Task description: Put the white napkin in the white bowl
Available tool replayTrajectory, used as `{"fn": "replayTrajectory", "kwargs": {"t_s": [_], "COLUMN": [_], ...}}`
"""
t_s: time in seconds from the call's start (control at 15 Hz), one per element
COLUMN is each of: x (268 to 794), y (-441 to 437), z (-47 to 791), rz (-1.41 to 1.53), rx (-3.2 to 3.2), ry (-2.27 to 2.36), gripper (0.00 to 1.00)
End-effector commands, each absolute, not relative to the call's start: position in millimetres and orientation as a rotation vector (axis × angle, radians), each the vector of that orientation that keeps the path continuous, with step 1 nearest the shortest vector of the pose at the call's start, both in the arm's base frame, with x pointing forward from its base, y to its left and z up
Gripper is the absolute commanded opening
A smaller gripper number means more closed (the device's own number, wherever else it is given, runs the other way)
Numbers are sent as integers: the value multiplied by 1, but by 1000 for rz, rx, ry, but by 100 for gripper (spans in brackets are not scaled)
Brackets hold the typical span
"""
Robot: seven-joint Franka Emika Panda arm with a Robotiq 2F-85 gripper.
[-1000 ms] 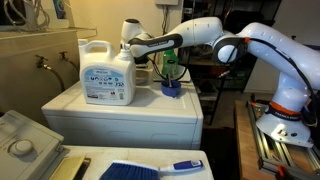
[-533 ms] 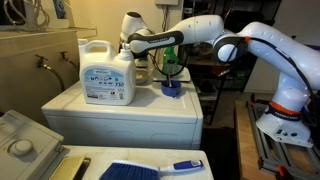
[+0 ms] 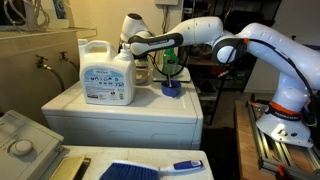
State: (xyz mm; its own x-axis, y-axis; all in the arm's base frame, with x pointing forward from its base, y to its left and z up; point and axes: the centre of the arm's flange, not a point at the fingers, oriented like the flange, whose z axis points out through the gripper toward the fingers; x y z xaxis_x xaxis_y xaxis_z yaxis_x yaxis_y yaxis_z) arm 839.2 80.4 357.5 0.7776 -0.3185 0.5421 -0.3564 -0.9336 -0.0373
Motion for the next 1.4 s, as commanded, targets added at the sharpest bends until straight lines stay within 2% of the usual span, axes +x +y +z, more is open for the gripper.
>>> {"fn": "replayTrajectory", "kwargs": {"t_s": [0.0,0.13,0.2,0.87,1.13,1.33], "x": [844,847,848,869,873,873], "y": [82,84,84,80,75,76], "z": [354,351,348,297,276,280], "rz": [933,949,962,919,838,823], "rx": [2869,2865,2855,2901,2963,2976], "ry": [-533,-515,-502,-488,-536,-542], "gripper": [83,98,100,99,59,37]}}
